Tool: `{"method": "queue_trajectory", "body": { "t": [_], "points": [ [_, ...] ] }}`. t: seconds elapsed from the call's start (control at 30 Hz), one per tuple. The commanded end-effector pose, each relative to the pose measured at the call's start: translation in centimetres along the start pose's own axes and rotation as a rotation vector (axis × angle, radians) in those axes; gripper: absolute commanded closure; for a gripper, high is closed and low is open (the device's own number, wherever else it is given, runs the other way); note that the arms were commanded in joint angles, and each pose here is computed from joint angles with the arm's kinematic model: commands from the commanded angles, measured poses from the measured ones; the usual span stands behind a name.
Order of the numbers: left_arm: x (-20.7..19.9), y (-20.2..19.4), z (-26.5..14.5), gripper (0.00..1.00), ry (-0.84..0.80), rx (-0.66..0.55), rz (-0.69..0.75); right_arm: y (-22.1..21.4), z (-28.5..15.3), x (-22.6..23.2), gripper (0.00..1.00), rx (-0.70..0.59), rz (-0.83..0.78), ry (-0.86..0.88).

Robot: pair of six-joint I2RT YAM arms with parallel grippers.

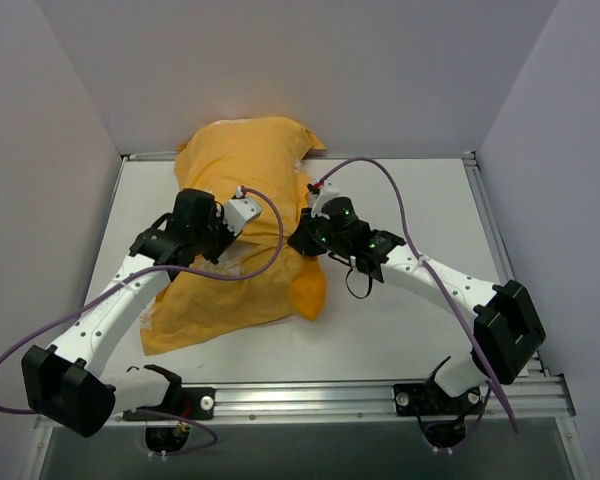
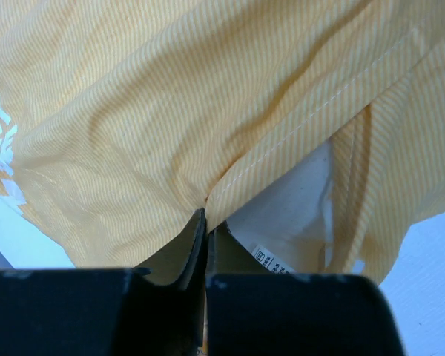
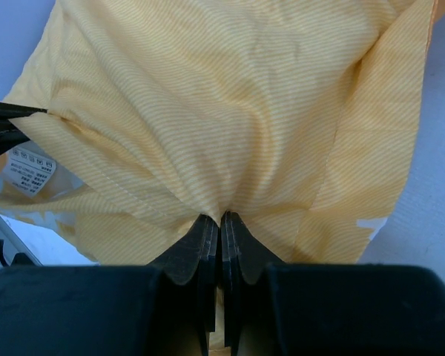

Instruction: Remove the pillowcase from the pillow

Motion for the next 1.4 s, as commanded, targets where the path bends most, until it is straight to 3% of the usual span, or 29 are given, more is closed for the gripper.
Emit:
{"method": "queue_trajectory", "body": {
  "t": [0.0,0.03,0.07,0.13,0.17,0.27,0.47,0.57,0.7,0.8,0.83,0.87,1.0,1.03,1.2,1.37],
  "points": [
    [2.1,3.6,-2.0,0.98,0.101,-0.123,-0.007,0.2,-1.1,-1.5,1.00,-0.008,0.002,-0.063],
    [1.5,3.7,-2.2,0.98,0.053,-0.126,-0.008,0.1,-1.1,-1.5,0.94,-0.001,0.002,-0.058],
    [1.1,3.7,-2.3,0.98,0.018,-0.128,-0.015,0.4,-1.1,-1.3,0.58,0.001,0.003,-0.051],
    [0.2,4.0,-2.7,0.98,-0.050,-0.131,-0.030,0.2,-1.3,-1.4,0.24,0.029,0.007,-0.058],
    [0.1,4.0,-2.9,0.98,-0.064,-0.132,-0.045,0.4,-1.6,-1.1,0.01,0.029,0.016,-0.051],
    [-0.5,4.1,-3.4,0.98,-0.104,-0.137,-0.055,0.8,-3.5,-0.3,0.00,0.003,0.031,-0.003],
    [-1.7,6.4,-5.0,0.98,-0.166,-0.188,-0.071,-1.1,-8.9,0.9,0.00,0.021,-0.021,-0.117],
    [-2.6,8.3,-5.0,0.98,-0.209,-0.178,-0.056,1.3,-11.6,2.9,0.01,-0.067,-0.058,-0.115],
    [-3.2,9.6,-3.9,0.98,-0.246,-0.156,-0.070,4.9,-12.7,7.8,0.05,-0.233,-0.076,0.046],
    [-3.6,10.1,-3.4,0.98,-0.277,-0.156,-0.097,6.8,-11.4,10.5,0.18,-0.369,-0.028,0.193],
    [-3.9,10.1,-3.3,0.98,-0.292,-0.152,-0.106,6.6,-10.7,10.8,0.37,-0.374,-0.001,0.212],
    [-4.0,9.9,-3.1,0.98,-0.302,-0.146,-0.111,6.5,-9.6,10.9,0.50,-0.376,0.014,0.204],
    [-4.5,9.6,-2.2,0.98,-0.329,-0.130,-0.128,7.8,-8.3,10.3,0.69,-0.460,0.076,0.135],
    [-4.6,9.7,-2.1,0.98,-0.334,-0.130,-0.138,7.6,-7.7,10.1,0.79,-0.457,0.082,0.117],
    [-5.0,10.1,-1.4,0.98,-0.369,-0.123,-0.165,6.6,-5.4,10.1,0.99,-0.428,0.102,0.128],
    [-4.9,9.7,-0.8,0.96,-0.357,-0.118,-0.162,4.3,-1.7,8.5,1.00,-0.373,0.128,0.080]
  ]
}}
Point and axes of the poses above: each gripper's point midway between its finger pads, its own z axis out along the fingers, its own x axis along the line the jaws close on, y = z × x, the point moved 5 cm from there along -z, back along the fingers, and after that the axes turned 15 degrees about -z, right-handed, at the moved point
